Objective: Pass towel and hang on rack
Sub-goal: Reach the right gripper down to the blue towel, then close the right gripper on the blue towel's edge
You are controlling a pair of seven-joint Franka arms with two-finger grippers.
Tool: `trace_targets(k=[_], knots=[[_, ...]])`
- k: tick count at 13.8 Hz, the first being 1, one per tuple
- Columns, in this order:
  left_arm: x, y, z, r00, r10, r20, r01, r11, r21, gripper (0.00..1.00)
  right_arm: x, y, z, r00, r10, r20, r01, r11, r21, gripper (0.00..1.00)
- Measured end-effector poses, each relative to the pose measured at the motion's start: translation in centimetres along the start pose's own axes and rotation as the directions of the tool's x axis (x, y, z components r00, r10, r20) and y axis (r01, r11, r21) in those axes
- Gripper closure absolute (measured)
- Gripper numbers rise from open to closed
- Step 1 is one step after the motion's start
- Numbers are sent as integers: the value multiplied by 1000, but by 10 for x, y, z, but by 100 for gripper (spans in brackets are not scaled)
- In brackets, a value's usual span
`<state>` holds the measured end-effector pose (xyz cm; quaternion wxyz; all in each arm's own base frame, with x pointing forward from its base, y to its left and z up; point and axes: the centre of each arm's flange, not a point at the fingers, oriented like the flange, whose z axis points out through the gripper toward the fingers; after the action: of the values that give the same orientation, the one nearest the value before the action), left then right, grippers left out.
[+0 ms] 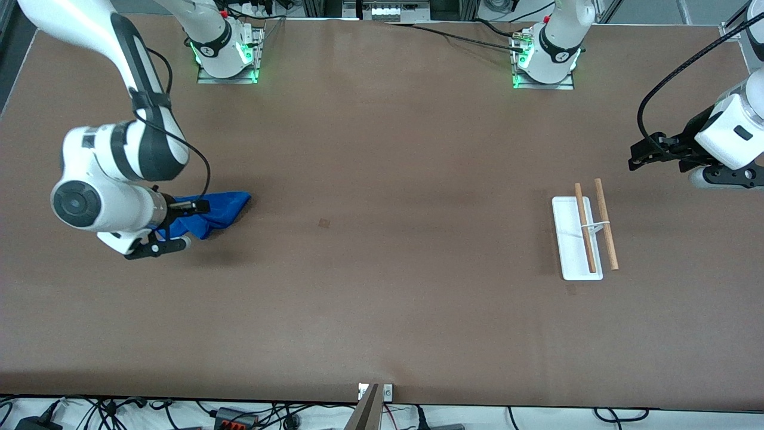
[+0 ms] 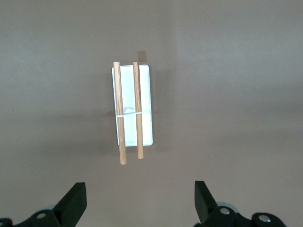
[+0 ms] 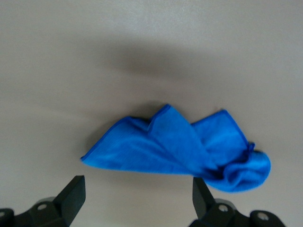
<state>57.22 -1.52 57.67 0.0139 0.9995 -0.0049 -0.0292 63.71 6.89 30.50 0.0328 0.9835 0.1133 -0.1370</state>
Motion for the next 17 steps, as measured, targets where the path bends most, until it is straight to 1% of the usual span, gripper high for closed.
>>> trace_targets(k=[2,4,5,6,7,8,13,16,17], knots=[[0,0,0,1000,0,0,0,1000,0,0,14,3,36,1000,-21,13,21,1000,-9,0],[0,0,0,1000,0,0,0,1000,0,0,21,8,67,998,-50,40,50,999,-5,0],[0,0,0,1000,0,0,0,1000,0,0,22,10,75,997,-65,50,65,998,-2,6],[0,0,0,1000,0,0,0,1000,0,0,23,12,81,995,-75,59,75,997,0,6],[0,0,0,1000,0,0,0,1000,0,0,23,13,85,995,-81,64,81,997,2,15],[0,0,0,1000,0,0,0,1000,0,0,23,14,88,994,-82,70,82,997,4,22],[0,0,0,1000,0,0,0,1000,0,0,21,20,103,992,-80,100,79,997,13,22],[0,0,0,1000,0,0,0,1000,0,0,21,20,111,990,-82,112,81,997,16,24],[0,0,0,1000,0,0,0,1000,0,0,22,19,114,990,-83,116,82,997,16,31]])
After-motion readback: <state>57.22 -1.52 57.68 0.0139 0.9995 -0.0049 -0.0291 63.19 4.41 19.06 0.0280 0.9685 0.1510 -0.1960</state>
